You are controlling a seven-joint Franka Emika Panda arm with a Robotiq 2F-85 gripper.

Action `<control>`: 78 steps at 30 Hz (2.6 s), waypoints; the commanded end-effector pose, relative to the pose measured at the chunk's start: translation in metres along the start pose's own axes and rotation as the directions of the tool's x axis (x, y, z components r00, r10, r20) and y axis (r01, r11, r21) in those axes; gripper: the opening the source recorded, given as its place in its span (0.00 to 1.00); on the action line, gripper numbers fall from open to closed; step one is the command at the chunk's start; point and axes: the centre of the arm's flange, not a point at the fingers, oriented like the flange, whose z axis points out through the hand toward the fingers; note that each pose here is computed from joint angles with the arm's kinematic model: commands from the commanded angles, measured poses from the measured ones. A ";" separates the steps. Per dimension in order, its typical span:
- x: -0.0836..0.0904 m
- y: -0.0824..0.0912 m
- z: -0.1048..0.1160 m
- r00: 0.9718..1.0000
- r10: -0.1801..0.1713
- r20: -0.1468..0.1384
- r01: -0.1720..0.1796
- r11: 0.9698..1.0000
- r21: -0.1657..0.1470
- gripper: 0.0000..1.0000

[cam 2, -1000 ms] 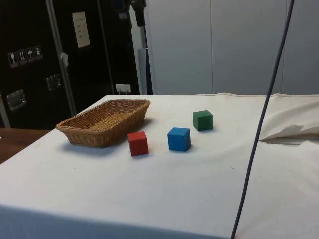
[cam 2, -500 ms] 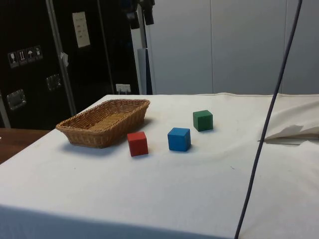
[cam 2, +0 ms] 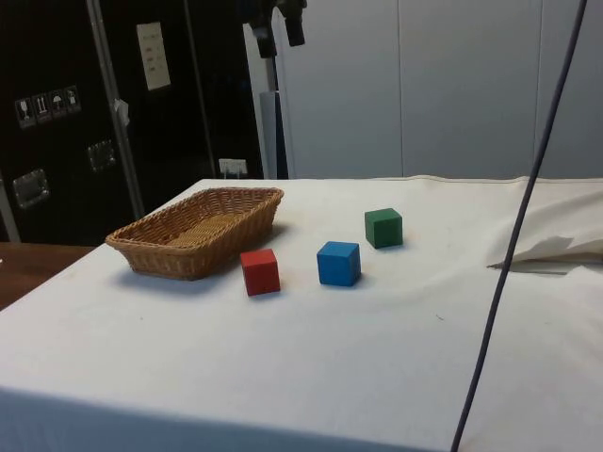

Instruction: Pick up the blue cube and place it into the basket.

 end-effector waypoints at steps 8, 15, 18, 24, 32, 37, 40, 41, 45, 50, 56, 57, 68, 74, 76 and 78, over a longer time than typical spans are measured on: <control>-0.010 -0.004 0.003 0.999 0.017 -0.050 -0.017 1.000 -0.004 1.00; -0.020 -0.007 0.012 0.996 0.015 -0.087 -0.014 1.000 0.008 1.00; -0.024 -0.009 0.017 0.995 0.008 -0.101 -0.006 1.000 0.012 1.00; -0.030 -0.014 0.030 0.992 -0.010 -0.128 0.012 1.000 0.019 1.00; -0.034 -0.013 0.041 0.990 -0.018 -0.137 0.021 0.999 0.024 1.00; -0.034 -0.013 0.046 0.991 -0.030 -0.132 0.033 0.999 0.024 1.00; -0.033 -0.010 0.054 0.992 -0.038 -0.119 0.041 0.999 0.023 1.00; -0.033 -0.009 0.056 0.992 -0.042 -0.115 0.044 0.999 0.023 1.00; -0.032 -0.006 0.066 0.994 -0.058 -0.091 0.060 0.998 0.016 1.00; -0.031 -0.004 0.078 0.995 -0.078 -0.061 0.079 0.997 0.009 1.00; -0.035 0.001 0.093 0.994 -0.103 -0.036 0.103 0.995 -0.001 1.00; -0.037 0.001 0.096 0.994 -0.108 -0.029 0.108 0.994 -0.004 1.00; -0.048 0.005 0.105 0.995 -0.098 -0.022 0.098 0.995 -0.020 1.00; -0.050 0.005 0.109 0.996 -0.089 -0.013 0.089 0.996 -0.014 1.00; -0.051 0.005 0.110 0.996 -0.089 -0.011 0.089 0.996 -0.013 1.00; -0.050 0.005 0.110 0.996 -0.092 -0.004 0.092 0.996 -0.010 1.00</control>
